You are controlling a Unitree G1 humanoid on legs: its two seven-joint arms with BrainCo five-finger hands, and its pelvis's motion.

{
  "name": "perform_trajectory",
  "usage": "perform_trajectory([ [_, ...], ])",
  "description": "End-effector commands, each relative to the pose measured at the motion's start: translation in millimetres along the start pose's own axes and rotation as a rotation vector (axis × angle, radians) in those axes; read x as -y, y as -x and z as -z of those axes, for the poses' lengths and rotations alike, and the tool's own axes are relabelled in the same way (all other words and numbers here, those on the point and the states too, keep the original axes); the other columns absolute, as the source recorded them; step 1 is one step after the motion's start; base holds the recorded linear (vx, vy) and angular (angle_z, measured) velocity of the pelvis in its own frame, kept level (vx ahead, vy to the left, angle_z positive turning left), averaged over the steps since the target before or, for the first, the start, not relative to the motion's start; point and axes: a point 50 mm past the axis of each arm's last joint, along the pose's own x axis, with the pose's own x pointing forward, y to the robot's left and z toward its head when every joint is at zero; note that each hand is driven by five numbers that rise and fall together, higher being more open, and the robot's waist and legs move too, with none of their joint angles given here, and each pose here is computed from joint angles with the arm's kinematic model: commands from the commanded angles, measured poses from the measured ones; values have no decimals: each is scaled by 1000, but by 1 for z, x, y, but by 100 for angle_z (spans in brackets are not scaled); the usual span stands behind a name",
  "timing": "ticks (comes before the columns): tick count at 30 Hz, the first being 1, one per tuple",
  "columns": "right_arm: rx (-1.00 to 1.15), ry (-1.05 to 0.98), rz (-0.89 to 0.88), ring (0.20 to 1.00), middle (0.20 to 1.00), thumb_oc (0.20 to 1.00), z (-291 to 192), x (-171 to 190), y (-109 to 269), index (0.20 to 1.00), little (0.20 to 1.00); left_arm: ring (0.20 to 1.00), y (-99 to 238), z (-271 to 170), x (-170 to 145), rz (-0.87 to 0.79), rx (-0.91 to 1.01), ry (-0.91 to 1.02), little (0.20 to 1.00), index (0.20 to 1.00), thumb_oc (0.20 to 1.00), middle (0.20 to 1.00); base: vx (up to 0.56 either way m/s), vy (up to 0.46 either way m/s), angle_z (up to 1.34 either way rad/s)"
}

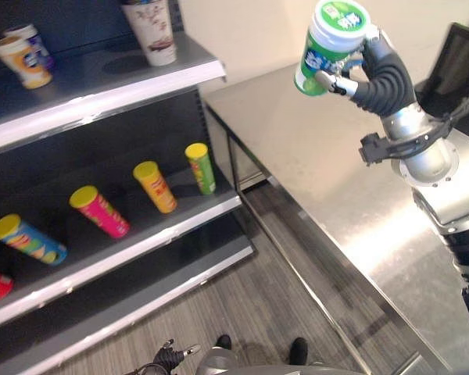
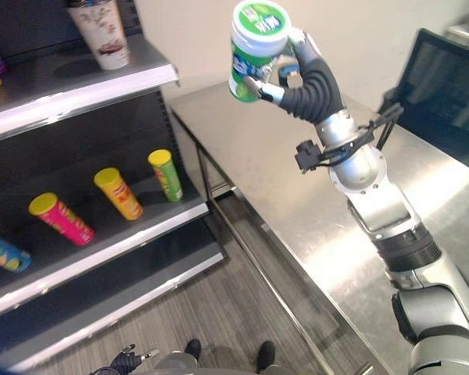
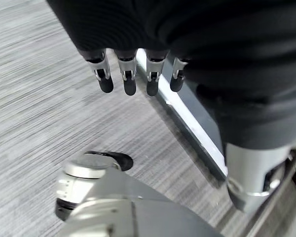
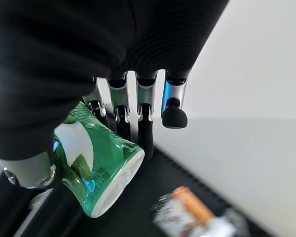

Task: Put the goods on the table back onto the shelves and tidy them up.

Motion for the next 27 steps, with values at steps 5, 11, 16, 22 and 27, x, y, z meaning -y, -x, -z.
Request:
perform_trajectory([
  [5, 124, -15, 38, 200, 200, 200, -22, 11, -24, 200, 200, 1000, -4, -20, -27, -71, 68, -85, 1000, 1000, 1000, 1000, -102, 49, 62],
  [11, 127, 2, 11, 200, 200, 200, -26, 14, -22, 200, 200, 1000, -5, -29, -24, -61, 102, -117, 1000, 1000, 1000, 1000, -107, 150, 68],
  [16, 100, -17, -13, 200, 200, 200, -21, 12, -24, 200, 200, 1000, -5, -31, -20, -41, 113, -154, 1000, 1000, 1000, 1000, -36, 268, 50],
  [22, 83, -23, 1, 200, 200, 200, -18, 14, -33, 200, 200, 1000, -5, -33, -31, -70, 114, -168, 1000, 1000, 1000, 1000, -83, 275, 14],
  [27, 59, -4, 27, 200, 200, 200, -14, 19, -45, 200, 200, 1000, -6, -37, -41, -103, 119, -161, 1000, 1000, 1000, 1000, -79, 196, -7],
])
